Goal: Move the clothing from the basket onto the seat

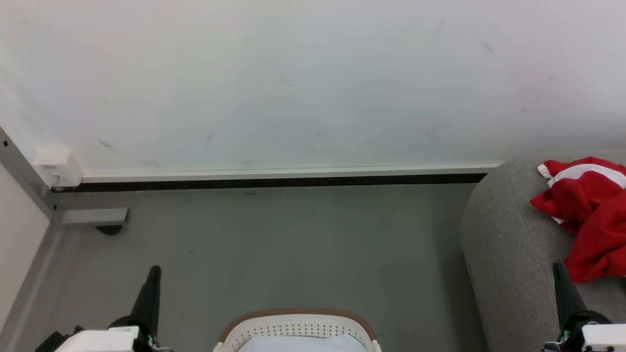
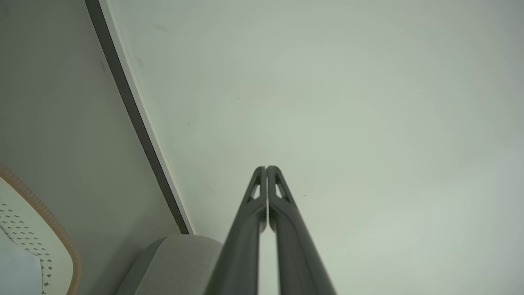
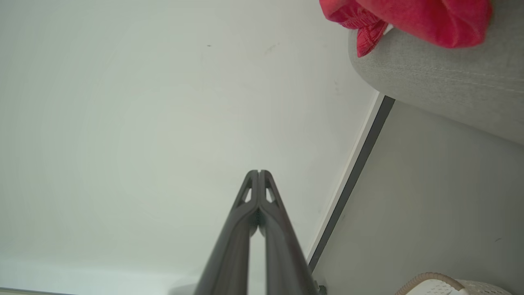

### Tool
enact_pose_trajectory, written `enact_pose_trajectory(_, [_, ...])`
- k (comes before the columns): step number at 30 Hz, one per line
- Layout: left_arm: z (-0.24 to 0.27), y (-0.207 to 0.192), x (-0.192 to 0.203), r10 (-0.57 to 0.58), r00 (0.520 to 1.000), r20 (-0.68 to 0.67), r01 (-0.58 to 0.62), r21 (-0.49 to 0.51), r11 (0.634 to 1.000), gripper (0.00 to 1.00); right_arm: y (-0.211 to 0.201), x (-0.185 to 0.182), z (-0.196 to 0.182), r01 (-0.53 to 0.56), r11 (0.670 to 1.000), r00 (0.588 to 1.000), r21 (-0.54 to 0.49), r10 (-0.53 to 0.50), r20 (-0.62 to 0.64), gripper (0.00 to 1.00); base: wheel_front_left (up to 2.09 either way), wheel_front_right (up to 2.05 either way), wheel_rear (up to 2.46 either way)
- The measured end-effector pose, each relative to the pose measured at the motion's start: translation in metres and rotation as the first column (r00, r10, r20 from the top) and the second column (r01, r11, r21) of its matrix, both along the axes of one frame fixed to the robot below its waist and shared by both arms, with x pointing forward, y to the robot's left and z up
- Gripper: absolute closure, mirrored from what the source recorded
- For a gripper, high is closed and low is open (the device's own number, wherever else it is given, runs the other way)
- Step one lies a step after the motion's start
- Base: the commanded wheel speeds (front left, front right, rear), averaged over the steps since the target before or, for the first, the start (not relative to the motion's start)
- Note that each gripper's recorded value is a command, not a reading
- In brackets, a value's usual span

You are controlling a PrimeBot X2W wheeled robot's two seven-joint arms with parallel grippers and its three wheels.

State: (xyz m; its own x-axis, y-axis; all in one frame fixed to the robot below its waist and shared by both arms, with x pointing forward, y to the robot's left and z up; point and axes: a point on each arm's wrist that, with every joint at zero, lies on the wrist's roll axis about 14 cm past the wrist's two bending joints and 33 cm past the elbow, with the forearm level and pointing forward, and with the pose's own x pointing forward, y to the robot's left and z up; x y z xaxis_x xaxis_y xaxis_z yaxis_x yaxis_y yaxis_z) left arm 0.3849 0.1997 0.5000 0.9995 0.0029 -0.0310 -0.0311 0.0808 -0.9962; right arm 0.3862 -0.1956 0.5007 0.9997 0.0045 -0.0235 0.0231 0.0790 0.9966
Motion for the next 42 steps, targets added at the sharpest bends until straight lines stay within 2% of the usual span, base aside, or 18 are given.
enact_pose_trajectory(13, [0.0039, -0.0002, 0.0027, -0.002, 1.0, 0.019, 0.003, -0.078, 0.997, 1.0, -0.0043, 0.001, 0.0031, 0.007, 0.997, 1.0, 0.08, -0.008, 0.012, 1.0, 0.0, 0.0, 0.0])
enact_pose_trajectory(42, [0.0042, -0.0001, 0.0029, -0.001, 1.0, 0.02, 0.003, -0.079, 0.997, 1.0, -0.0045, 0.0011, 0.0034, 0.005, 0.996, 1.0, 0.085, -0.006, 0.014, 1.0, 0.0, 0.0, 0.0])
